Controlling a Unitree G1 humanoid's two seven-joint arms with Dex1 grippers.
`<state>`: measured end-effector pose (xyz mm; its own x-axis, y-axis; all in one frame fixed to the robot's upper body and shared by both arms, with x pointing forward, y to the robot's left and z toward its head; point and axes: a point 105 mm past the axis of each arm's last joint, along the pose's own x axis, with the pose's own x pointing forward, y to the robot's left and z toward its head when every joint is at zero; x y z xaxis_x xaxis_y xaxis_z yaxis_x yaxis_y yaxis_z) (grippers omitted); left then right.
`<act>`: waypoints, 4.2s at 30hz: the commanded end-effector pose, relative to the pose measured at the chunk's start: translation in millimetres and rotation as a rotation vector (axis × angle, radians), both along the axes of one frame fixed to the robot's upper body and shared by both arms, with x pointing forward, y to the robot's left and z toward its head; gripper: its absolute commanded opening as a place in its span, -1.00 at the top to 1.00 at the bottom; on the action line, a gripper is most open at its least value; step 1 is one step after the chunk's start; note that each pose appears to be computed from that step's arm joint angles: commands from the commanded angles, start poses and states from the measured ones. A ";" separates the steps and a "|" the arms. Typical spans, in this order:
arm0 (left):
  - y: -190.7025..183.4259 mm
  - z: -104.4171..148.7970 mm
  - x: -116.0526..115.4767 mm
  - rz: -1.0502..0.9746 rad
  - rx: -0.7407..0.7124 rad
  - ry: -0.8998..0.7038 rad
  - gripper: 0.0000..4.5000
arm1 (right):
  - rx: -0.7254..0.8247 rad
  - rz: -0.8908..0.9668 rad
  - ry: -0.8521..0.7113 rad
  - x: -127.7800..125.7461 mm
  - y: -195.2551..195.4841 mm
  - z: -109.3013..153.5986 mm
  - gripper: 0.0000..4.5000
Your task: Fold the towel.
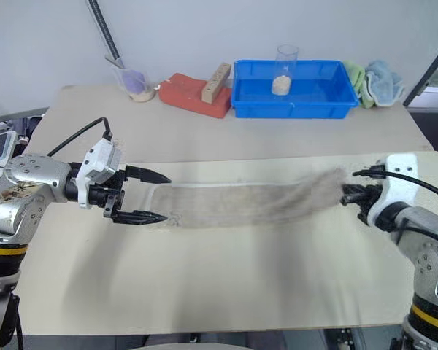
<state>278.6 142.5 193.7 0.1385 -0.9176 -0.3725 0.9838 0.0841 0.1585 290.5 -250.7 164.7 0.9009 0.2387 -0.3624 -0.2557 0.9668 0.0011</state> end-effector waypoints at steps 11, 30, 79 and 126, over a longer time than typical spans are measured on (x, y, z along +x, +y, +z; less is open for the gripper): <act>3.9 15.0 -12.0 0.016 -0.006 -0.042 -1.00 | 0.047 0.430 0.022 4.7 140.1 -17.3 0.96; 24.4 -1.4 -3.9 0.290 -0.069 -0.042 -1.00 | -0.021 0.603 -0.062 -7.9 164.9 -9.3 -0.54; 9.0 -77.1 17.6 1.049 -0.251 0.348 0.98 | -0.220 1.139 -0.159 -51.1 140.0 55.8 -1.00; -100.4 37.1 -4.2 -0.163 -0.290 0.008 -0.98 | -0.277 0.527 -0.077 -35.8 52.8 36.0 -1.00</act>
<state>286.1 33.2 216.2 0.0433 -0.9922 -0.1166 0.9966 0.0347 0.0752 245.5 -195.4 197.9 0.6596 0.6040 -0.4473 -0.7369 0.6370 -0.2265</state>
